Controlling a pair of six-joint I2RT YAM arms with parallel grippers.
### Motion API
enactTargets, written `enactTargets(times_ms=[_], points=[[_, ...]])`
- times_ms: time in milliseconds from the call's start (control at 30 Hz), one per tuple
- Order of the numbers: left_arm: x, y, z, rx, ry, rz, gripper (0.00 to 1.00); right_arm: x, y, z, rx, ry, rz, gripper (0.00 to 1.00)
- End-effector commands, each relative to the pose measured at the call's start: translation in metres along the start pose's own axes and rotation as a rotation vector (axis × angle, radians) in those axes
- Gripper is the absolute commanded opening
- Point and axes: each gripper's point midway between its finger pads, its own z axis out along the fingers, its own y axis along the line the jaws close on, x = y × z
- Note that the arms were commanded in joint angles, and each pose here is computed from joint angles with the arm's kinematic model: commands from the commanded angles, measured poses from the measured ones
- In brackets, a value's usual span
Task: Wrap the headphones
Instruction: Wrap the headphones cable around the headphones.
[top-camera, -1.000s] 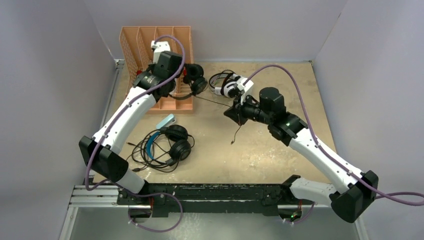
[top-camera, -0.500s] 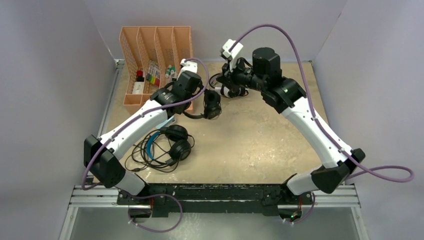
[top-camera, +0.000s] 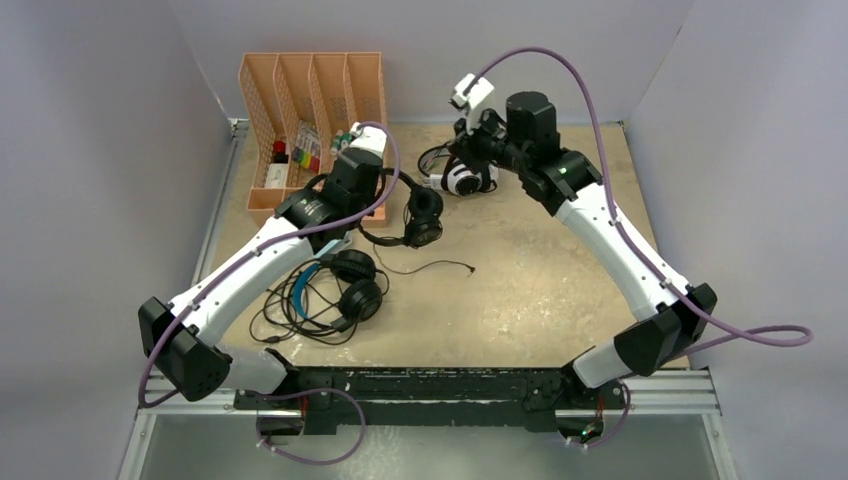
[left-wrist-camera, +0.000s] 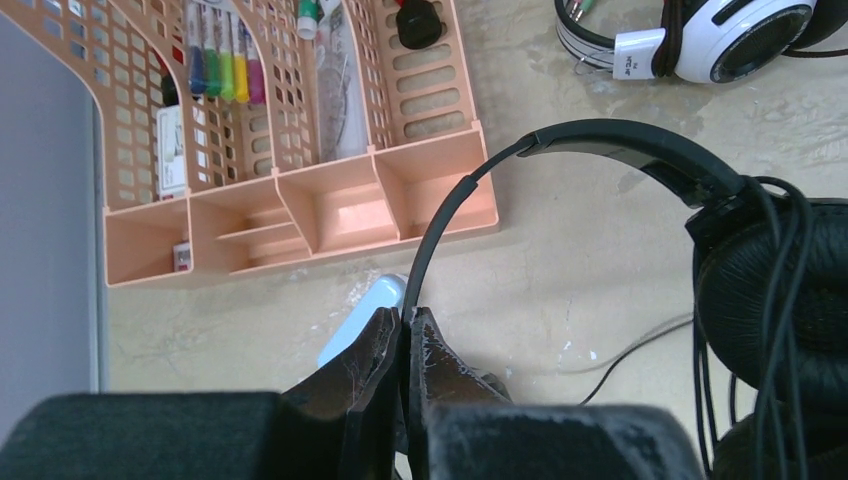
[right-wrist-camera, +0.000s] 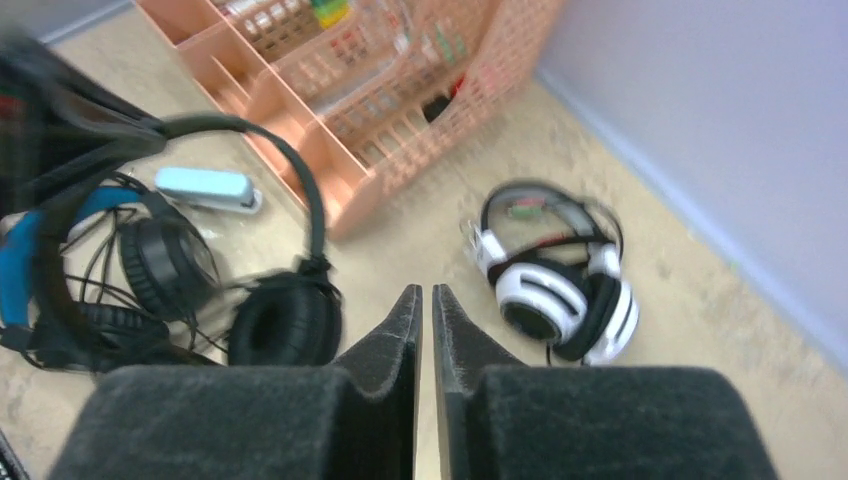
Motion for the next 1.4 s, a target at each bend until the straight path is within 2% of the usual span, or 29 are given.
enactTargets(times_ms=[0,100,267,367,500,733,1133,1200,1367], points=[[-0.033,0.002,-0.022,0.035,-0.096,-0.155,0.0,0.05,-0.039,-0.006,0.062,0.002,0.25,0.18],[-0.034,0.002,-0.023,0.028,-0.088,-0.175,0.0,0.104,-0.03,0.001,0.049,0.071,0.357,0.37],[-0.03,-0.004,-0.017,0.04,-0.07,-0.179,0.0,0.191,0.003,0.025,-0.009,0.288,0.526,0.54],[-0.028,-0.005,-0.017,0.046,-0.067,-0.18,0.0,0.248,0.029,0.036,-0.034,0.472,0.571,0.59],[-0.03,-0.004,-0.02,0.049,-0.076,-0.181,0.0,0.279,0.051,0.043,0.004,0.607,0.507,0.62],[-0.03,-0.005,-0.021,0.06,-0.077,-0.185,0.0,0.316,0.069,0.052,0.058,0.722,0.535,0.58],[-0.032,-0.007,-0.022,0.074,-0.08,-0.195,0.0,0.306,0.088,0.08,-0.051,0.635,0.331,0.56],[-0.032,-0.008,-0.023,0.075,-0.081,-0.2,0.0,0.304,0.089,0.089,-0.042,0.598,0.32,0.52],[-0.032,-0.005,-0.025,0.07,-0.078,-0.202,0.0,0.312,0.093,0.093,0.004,0.578,0.298,0.34]])
